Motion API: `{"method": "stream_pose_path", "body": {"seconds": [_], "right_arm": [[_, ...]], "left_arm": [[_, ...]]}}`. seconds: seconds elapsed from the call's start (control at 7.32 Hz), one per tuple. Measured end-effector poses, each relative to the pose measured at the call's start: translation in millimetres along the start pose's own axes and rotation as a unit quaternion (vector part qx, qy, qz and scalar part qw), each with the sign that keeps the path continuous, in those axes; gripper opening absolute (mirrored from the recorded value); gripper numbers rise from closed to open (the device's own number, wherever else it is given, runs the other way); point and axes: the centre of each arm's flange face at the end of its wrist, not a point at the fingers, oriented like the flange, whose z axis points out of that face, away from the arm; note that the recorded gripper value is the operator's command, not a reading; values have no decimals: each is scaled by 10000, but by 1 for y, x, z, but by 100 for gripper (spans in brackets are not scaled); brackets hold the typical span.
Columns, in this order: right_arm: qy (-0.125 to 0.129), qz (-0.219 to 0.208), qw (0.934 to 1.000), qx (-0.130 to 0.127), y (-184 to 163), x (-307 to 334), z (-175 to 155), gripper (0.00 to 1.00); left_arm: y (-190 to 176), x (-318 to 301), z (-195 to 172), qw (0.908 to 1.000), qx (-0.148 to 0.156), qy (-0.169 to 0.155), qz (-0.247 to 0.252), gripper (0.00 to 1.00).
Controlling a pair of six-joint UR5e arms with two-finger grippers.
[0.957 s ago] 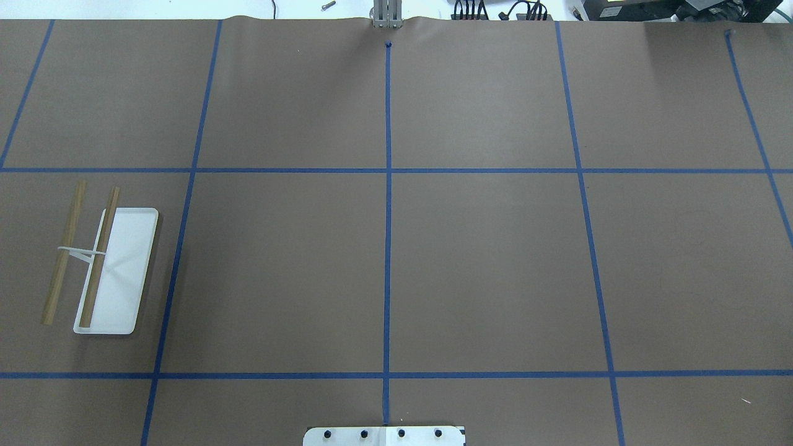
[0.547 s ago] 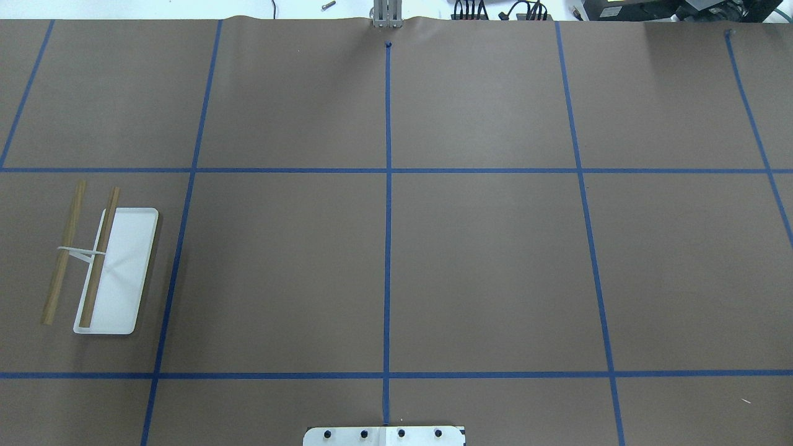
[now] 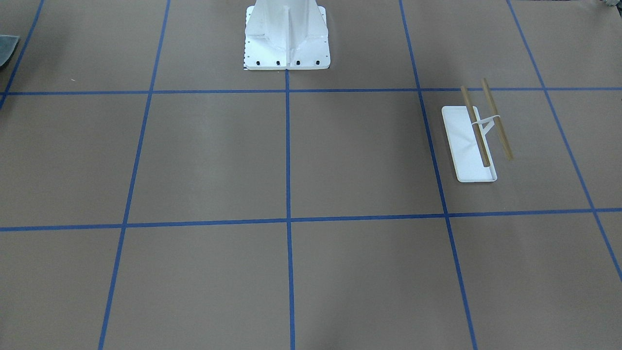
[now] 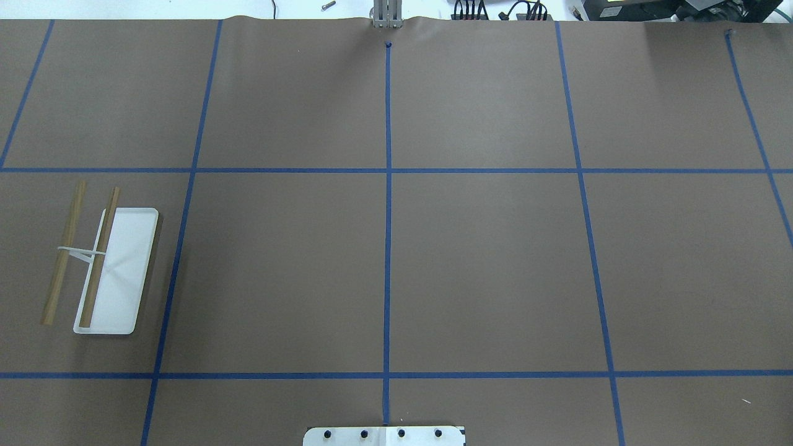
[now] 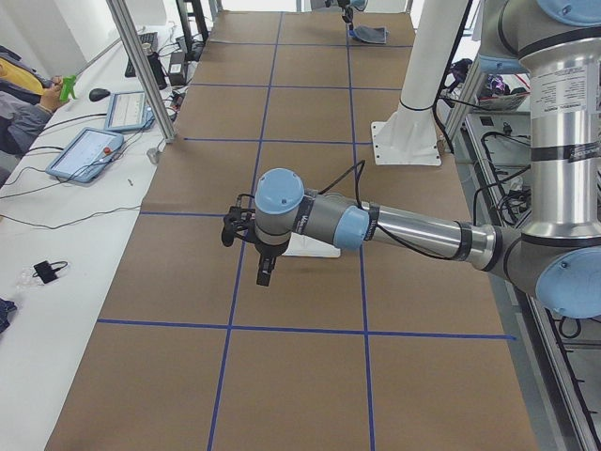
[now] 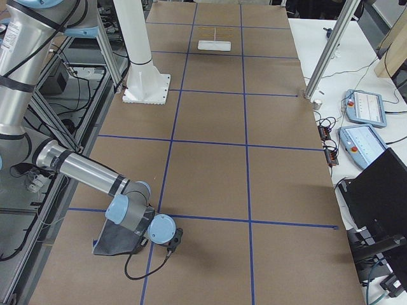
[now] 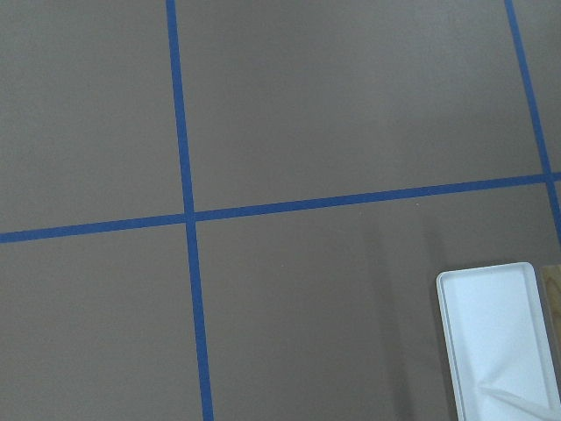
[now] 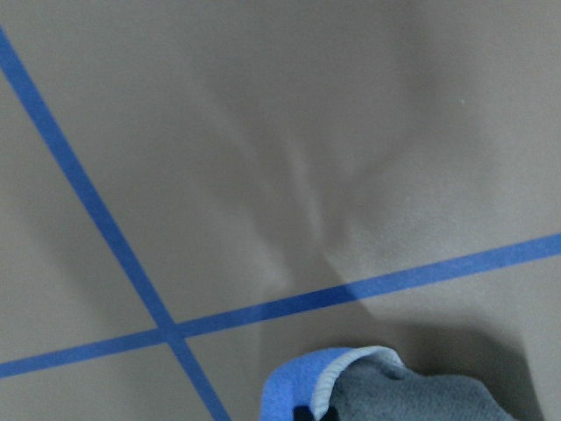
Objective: Hang towel on rack
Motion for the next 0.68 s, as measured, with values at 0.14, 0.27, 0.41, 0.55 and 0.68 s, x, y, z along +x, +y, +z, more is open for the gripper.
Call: {"method": "stream_pose_path", "body": {"seconds": [0.14,0.27,0.41,0.55,0.68], "right_arm": [[-12,-160,9998,150,1,-21,-15,0],[-25,-311,9990,334,5,-46,-35,0],[-30,-417,9978,510,12,-75,-61,0],[-30,-525,9964,671,21,-114,-91,0],[-33,-580,9947,849,29,-158,-122,0]], "left_arm": [[0,0,0,10000,-2,5,-3,98],[0,0,0,10000,-7,16,-27,98],[-1,0,1,10000,-10,27,-86,98],[-3,2,1,9999,1,37,-167,98],[-9,6,-1,9996,31,50,-277,98]]}}
